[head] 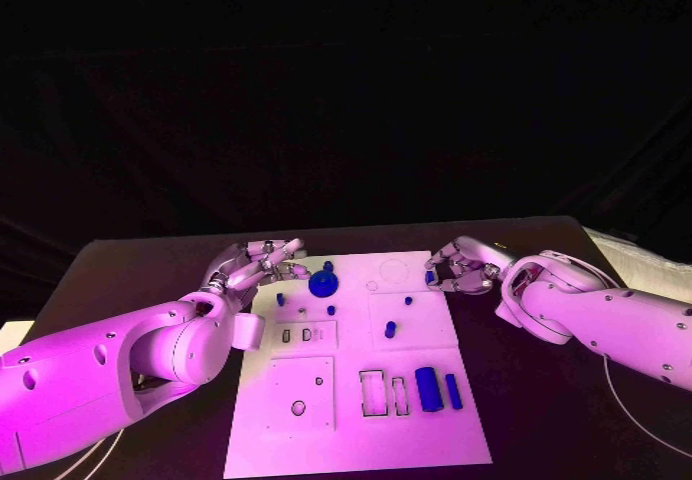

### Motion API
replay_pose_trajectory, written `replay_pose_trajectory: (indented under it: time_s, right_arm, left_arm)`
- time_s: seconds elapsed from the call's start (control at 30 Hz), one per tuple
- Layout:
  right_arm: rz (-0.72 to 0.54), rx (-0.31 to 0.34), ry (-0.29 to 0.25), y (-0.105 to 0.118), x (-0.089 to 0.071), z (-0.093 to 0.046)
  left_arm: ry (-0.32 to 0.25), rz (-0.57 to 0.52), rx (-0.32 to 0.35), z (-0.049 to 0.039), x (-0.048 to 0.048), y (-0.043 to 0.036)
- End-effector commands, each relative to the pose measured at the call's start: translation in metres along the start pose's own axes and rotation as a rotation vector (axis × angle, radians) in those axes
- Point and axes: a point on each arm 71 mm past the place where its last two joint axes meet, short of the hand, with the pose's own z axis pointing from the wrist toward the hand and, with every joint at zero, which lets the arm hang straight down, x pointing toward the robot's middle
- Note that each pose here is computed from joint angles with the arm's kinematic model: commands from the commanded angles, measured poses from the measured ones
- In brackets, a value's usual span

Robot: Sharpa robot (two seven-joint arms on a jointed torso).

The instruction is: Assemble the parts on the task board

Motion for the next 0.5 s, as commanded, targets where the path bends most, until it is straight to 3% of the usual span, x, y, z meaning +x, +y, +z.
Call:
replay_pose_trajectory:
  time_s: [0.03,0.5]
  right_arm:
    - [-0.009,0.002,0.022,0.001,0.0036,0.0017]
    - [-0.019,0.007,0.038,0.0011,0.0072,0.0034]
  left_arm:
    - [0.024,-0.006,0.015,0.0004,0.003,-0.0013]
    - [0.024,-0.003,0.013,0.0001,0.0023,-0.0013]
